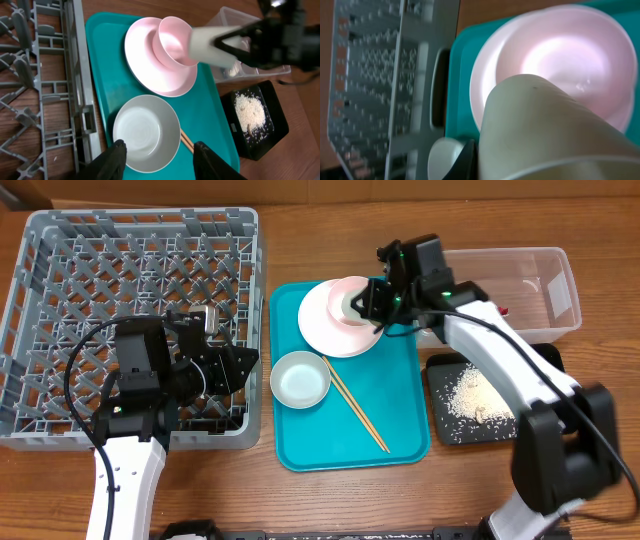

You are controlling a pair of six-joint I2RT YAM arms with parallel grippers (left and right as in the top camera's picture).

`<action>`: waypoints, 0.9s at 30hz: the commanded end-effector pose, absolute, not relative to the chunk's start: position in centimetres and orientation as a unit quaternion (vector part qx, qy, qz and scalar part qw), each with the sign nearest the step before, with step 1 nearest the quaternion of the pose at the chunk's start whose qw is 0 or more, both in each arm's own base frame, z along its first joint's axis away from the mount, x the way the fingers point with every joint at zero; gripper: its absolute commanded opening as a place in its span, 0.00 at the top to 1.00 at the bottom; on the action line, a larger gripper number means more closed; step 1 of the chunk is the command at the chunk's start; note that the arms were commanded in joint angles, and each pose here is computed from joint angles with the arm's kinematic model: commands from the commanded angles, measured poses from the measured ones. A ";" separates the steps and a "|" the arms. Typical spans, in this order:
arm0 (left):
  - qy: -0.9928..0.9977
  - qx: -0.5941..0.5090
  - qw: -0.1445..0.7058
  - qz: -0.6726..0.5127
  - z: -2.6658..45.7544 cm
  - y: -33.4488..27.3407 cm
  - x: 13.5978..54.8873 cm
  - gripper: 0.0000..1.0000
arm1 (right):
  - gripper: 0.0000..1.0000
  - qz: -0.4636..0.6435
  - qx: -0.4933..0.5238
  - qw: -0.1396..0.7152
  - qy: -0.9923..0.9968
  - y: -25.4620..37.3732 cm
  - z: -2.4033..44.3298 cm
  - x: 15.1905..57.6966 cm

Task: Sort waste into correct bins and load items into the dishwasher

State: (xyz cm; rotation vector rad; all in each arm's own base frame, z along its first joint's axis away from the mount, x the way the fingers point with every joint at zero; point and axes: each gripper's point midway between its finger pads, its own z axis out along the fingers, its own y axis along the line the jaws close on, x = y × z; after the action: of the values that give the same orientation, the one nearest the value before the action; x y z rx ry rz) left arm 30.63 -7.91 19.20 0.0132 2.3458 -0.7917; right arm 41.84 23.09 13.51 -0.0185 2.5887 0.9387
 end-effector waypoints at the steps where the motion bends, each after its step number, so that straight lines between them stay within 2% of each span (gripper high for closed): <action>1: 0.884 0.020 0.343 -0.316 20.9 -8.4 30.8 0.50 | 0.96 0.358 -0.095 0.212 0.904 23.4 18.4 38.8; 3: 0.877 0.031 0.342 -0.336 21.4 -9.0 30.6 0.47 | 0.96 0.392 -0.142 0.195 0.888 24.1 20.0 36.4; 6: 0.861 0.049 0.338 -0.377 22.3 -10.2 30.1 0.37 | 0.96 0.454 -0.190 0.165 0.855 25.4 22.1 33.3; 11: 0.825 0.056 0.325 -0.459 24.8 -12.1 29.4 0.25 | 0.96 0.553 -0.235 0.108 0.792 27.0 24.7 29.5; 18: 0.777 0.086 0.323 -0.534 28.1 -13.7 28.7 0.21 | 0.96 0.632 -0.301 0.088 0.709 29.2 28.0 26.3; 23: 0.759 0.112 0.304 -0.565 28.9 -14.6 27.4 0.10 | 0.96 0.688 -0.356 0.084 0.627 30.1 31.0 24.2; 27: 0.757 0.120 0.299 -0.569 28.9 -15.1 27.1 0.08 | 0.96 0.701 -0.374 0.080 0.602 30.3 31.9 23.4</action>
State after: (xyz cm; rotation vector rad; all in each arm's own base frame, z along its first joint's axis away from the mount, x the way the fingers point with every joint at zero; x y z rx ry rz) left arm 28.09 -14.21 27.21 0.2495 2.0500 -1.4500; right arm 25.26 30.55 29.48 -1.0319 1.9346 1.9900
